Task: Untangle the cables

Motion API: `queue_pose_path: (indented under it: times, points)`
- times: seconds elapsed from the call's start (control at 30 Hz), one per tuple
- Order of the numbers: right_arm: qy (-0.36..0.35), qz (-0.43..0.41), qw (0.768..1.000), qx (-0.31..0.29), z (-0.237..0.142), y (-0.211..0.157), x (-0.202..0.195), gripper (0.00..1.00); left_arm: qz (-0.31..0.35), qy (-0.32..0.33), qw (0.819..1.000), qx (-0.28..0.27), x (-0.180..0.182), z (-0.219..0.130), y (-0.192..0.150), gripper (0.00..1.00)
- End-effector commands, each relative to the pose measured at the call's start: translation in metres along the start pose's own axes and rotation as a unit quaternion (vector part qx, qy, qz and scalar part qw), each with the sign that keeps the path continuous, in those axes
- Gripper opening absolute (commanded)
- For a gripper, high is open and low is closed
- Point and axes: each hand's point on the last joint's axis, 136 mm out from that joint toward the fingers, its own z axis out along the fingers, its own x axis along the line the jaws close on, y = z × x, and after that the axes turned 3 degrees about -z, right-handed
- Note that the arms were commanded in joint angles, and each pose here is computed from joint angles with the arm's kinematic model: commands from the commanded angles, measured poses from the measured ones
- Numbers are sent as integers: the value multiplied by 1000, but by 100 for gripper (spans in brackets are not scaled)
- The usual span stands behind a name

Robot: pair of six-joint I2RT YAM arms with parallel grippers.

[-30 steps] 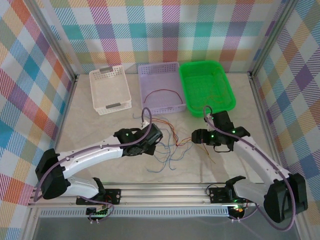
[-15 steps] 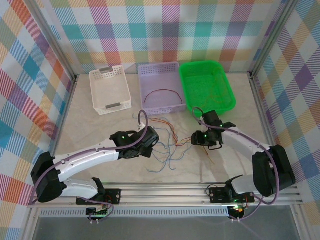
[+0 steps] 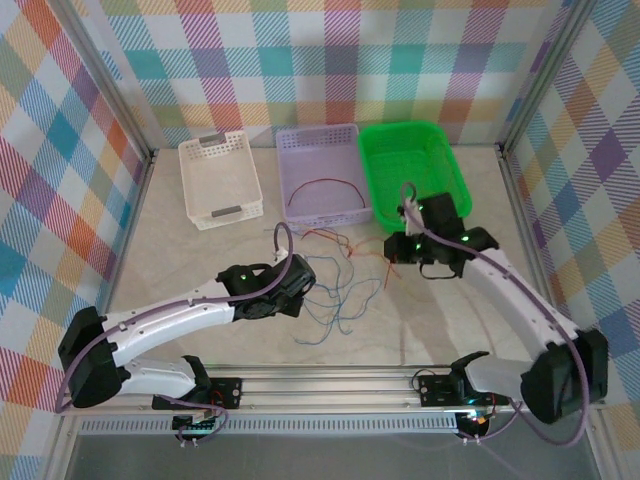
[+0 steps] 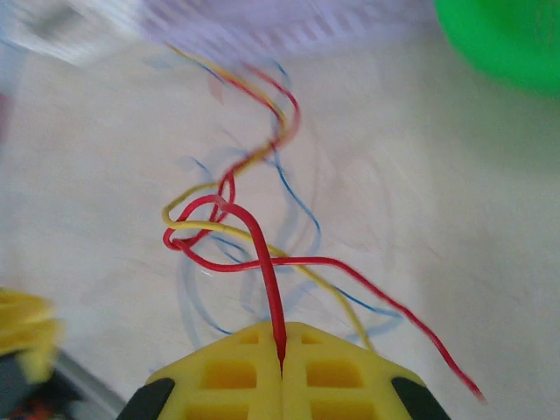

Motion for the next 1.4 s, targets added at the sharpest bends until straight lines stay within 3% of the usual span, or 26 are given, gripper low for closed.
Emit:
queue_pose_path:
  times: [0.0,0.1,0.23,0.5,0.6,0.7,1.03,1.23,1.37]
  points:
    - [63,-21,998,-11,-38,11,42,0,1,-15,1000,-17,-3,-6,2,27]
    - [129,-33,991,-27,-64,22,77,0,-3,-31,999,-25,-6,-10,3,28]
    - [188,-40,980,-46,-90,32,106,0,-14,-84,995,-48,-18,-21,7,39]
    - [254,-44,965,-46,-99,35,129,0,-41,-216,967,-132,-38,-60,23,63]
    - [277,-46,959,-46,-102,34,136,0,-49,-236,958,-155,-38,-65,26,70]
    - [294,-49,953,-46,-106,33,142,0,-60,-245,953,-168,-39,-63,29,77]
    - [316,-63,946,-42,-117,22,156,0,-74,-239,944,-214,-42,-67,54,81]
    - [309,-62,948,-46,-118,20,153,0,-118,-224,926,-279,-13,-89,63,86]
    - [318,-62,945,-49,-121,20,157,0,-142,-213,921,-293,5,-91,57,92]
